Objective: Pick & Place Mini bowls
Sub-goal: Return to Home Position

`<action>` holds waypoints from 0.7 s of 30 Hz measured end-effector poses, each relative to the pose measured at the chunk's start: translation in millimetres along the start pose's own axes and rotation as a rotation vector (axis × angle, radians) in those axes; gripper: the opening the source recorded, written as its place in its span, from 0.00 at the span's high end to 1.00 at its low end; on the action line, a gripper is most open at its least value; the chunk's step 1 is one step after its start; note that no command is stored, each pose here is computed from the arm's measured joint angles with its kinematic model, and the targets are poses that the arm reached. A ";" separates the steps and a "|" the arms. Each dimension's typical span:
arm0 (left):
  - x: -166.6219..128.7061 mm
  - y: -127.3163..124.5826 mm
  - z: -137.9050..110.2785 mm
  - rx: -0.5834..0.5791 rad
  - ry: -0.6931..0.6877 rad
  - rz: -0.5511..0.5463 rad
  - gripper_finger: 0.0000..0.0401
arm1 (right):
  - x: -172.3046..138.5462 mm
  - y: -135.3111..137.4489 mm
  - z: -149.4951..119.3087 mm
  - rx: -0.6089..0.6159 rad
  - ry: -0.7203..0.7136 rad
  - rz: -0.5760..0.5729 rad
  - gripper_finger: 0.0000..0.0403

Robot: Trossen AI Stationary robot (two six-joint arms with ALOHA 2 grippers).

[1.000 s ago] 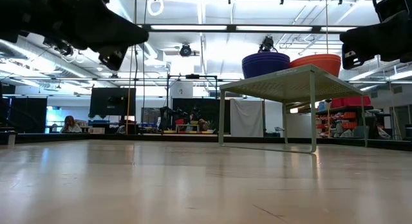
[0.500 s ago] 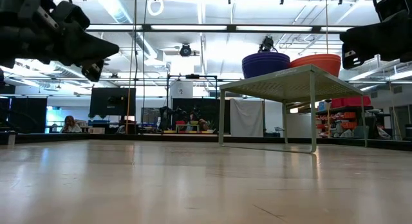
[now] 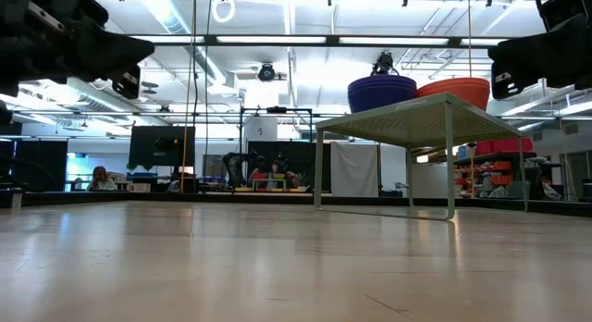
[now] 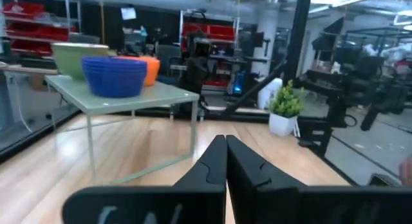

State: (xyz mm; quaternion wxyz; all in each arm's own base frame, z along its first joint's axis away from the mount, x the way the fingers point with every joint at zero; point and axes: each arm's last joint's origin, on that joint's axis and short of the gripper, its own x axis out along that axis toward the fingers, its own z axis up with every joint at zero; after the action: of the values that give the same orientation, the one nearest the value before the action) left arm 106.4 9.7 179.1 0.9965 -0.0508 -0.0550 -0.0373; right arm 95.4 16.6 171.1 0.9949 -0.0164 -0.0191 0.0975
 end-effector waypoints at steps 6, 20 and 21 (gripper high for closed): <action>-10.7 -0.4 -5.0 -0.035 0.026 0.083 1.00 | 0.0 0.0 0.0 0.000 0.000 0.000 0.85; -9.4 -11.6 -8.4 0.037 0.046 0.190 0.98 | 0.1 -0.1 0.5 -0.001 -0.004 0.000 0.85; -9.4 -12.3 -8.7 0.037 0.049 0.178 0.97 | 0.1 -0.1 0.5 -0.001 -0.004 -0.001 0.85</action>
State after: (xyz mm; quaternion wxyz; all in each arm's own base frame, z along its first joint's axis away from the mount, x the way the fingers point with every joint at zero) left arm 97.0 -2.7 170.7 0.9977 -0.0363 -0.0267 0.0513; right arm 95.4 16.5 171.6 0.9949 -0.0165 -0.0212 0.0973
